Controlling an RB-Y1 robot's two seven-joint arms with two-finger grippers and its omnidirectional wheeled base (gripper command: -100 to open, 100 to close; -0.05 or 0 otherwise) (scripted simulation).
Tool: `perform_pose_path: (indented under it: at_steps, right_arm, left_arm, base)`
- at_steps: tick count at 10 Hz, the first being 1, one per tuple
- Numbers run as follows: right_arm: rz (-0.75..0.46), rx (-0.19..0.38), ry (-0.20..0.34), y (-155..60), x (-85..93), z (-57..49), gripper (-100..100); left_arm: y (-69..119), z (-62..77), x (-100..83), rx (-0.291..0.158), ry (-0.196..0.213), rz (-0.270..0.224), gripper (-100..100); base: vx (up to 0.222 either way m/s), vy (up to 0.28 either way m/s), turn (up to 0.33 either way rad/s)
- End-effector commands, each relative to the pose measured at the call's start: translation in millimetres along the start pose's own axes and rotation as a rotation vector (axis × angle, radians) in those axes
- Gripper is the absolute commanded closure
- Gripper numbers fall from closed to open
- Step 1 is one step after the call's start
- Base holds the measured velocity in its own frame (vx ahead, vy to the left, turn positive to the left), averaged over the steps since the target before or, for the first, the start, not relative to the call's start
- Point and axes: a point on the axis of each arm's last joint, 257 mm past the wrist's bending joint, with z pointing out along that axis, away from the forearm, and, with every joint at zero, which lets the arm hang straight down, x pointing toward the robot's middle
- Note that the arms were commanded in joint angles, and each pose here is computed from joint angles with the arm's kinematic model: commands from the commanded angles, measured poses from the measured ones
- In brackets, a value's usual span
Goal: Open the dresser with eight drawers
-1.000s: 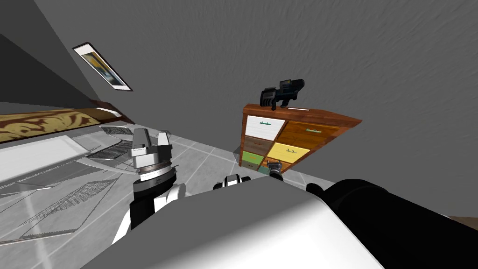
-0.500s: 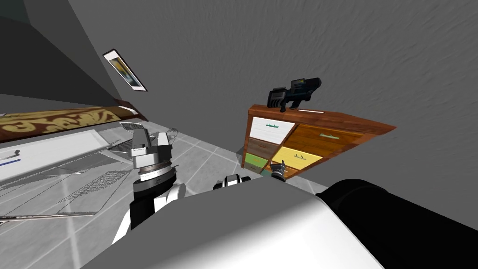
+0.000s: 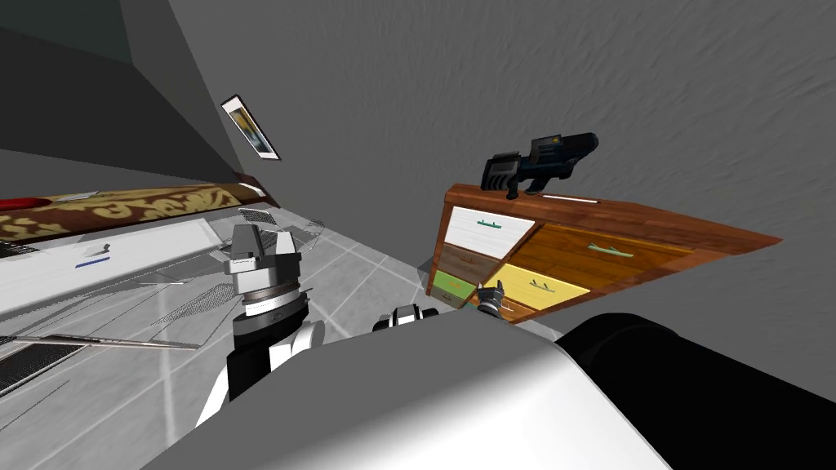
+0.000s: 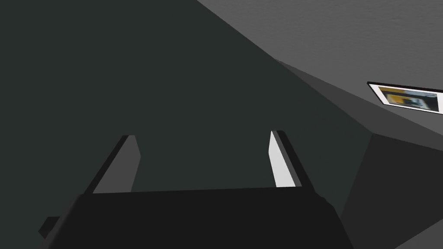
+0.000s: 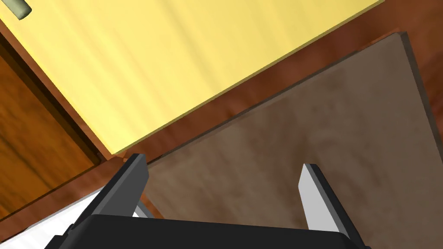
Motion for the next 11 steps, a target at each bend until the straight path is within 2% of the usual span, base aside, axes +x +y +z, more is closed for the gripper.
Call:
perform_pose_path:
  at_steps: [1, 3, 7, 11]
  right_arm:
    - [-0.074, 0.058, -0.018, -13, 1.8, -4.3, -100]
    - [-0.115, 0.088, -0.031, -20, 1.9, -7.2, -100]
    - [-0.236, 0.185, -0.078, -39, -0.7, -18.7, -100]
    - [-0.302, 0.242, -0.11, -51, -3.9, -27.0, -100]
  left_arm:
    - [0.0, 0.0, 0.0, 0.0, 0.0, 0.0, 0]
    - [0.0, 0.0, 0.0, 0.0, 0.0, 0.0, 0]
    - [0.0, 0.0, 0.0, 0.0, 0.0, 0.0, 0]
    - [0.0, 0.0, 0.0, 0.0, 0.0, 0.0, 0]
  base:
    - [0.024, 0.008, 0.164]
    - [0.027, 0.01, 0.196]
    - [0.021, 0.011, 0.204]
    - [0.008, 0.017, 0.143]
